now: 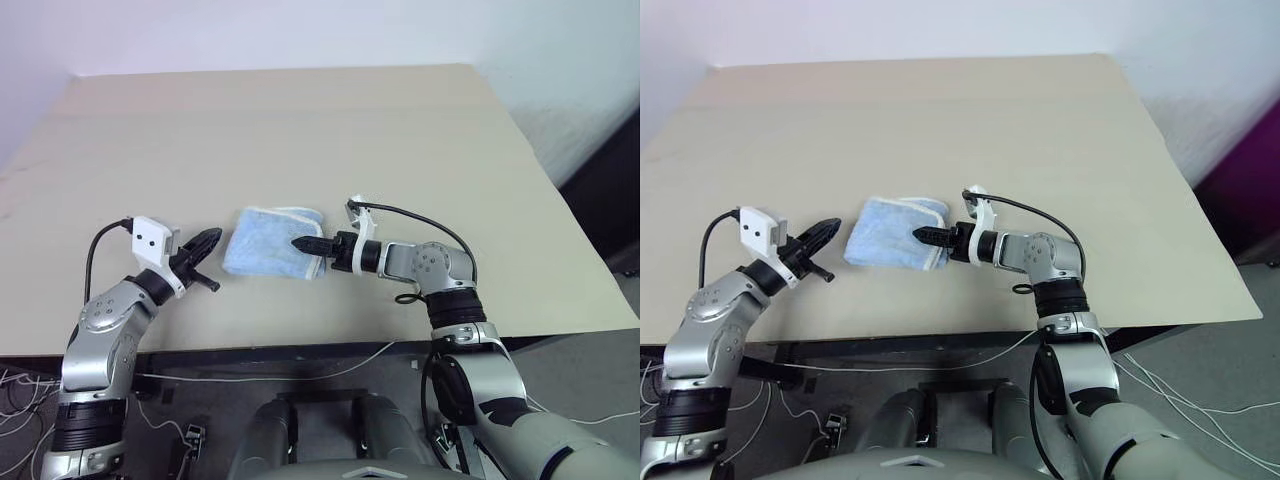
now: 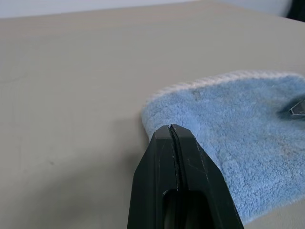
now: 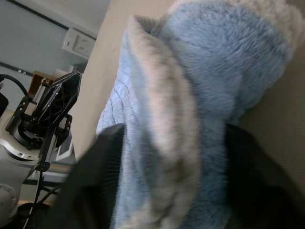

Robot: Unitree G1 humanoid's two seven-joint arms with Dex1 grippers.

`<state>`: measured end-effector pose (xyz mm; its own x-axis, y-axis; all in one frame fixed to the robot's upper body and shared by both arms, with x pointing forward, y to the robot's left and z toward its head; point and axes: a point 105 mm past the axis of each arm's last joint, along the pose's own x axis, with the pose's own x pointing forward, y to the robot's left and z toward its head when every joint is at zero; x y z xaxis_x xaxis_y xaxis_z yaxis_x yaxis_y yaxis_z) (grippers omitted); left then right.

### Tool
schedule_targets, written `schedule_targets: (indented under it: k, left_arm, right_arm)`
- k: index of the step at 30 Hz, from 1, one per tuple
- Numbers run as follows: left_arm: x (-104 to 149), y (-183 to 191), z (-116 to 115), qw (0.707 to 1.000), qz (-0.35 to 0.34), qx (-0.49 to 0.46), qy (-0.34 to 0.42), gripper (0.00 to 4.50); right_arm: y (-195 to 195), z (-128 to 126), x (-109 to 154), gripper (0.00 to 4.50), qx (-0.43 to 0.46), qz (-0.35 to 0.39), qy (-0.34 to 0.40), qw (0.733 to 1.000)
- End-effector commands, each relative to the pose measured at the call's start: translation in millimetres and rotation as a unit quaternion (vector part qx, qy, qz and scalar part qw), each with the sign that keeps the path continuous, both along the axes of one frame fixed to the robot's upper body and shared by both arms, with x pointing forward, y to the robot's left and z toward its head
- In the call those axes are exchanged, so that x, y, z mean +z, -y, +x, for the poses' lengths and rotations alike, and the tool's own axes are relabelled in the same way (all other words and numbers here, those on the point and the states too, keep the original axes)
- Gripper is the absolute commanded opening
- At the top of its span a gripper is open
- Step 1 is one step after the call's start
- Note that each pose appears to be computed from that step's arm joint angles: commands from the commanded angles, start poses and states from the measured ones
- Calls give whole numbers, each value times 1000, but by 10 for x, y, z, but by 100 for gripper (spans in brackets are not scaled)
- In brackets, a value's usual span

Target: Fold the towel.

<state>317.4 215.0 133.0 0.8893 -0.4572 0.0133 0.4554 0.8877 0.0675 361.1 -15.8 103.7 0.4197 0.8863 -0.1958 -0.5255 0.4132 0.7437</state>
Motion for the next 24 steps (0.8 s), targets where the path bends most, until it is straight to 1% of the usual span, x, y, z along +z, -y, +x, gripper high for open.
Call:
schedule_targets:
  k: [1,4,6,10,13,16,19,21,23,24]
  left_arm:
    - [161,55,-9,999,-5,-7,33,0]
    - [154,111,6,999,-7,-16,32,0]
    - [152,134,18,999,-8,-19,32,0]
    - [145,202,24,999,-12,-30,31,0]
    - [139,266,33,999,-16,-40,29,0]
    - [123,336,40,998,-19,-53,25,0]
    - [85,424,70,997,-22,-69,18,0]
    - [73,487,97,997,-23,-79,16,0]
    - [76,550,127,996,-25,-89,16,0]
    - [78,568,136,995,-26,-92,17,0]
  right_arm:
    - [-11,-8,125,147,1,32,7,999]
    - [27,-27,174,38,-2,49,13,999]
    - [85,-36,275,2,-12,76,25,997]
    - [345,7,485,2,-62,99,65,991]
    - [767,116,695,2,-142,111,95,979]
    - [1254,192,938,2,-231,124,125,957]
    - [1806,235,1111,2,-335,116,145,924]
    - [2142,243,1098,2,-407,102,133,898]
    - [2460,186,963,2,-476,80,100,870]
    - [2541,159,920,2,-493,74,90,862]
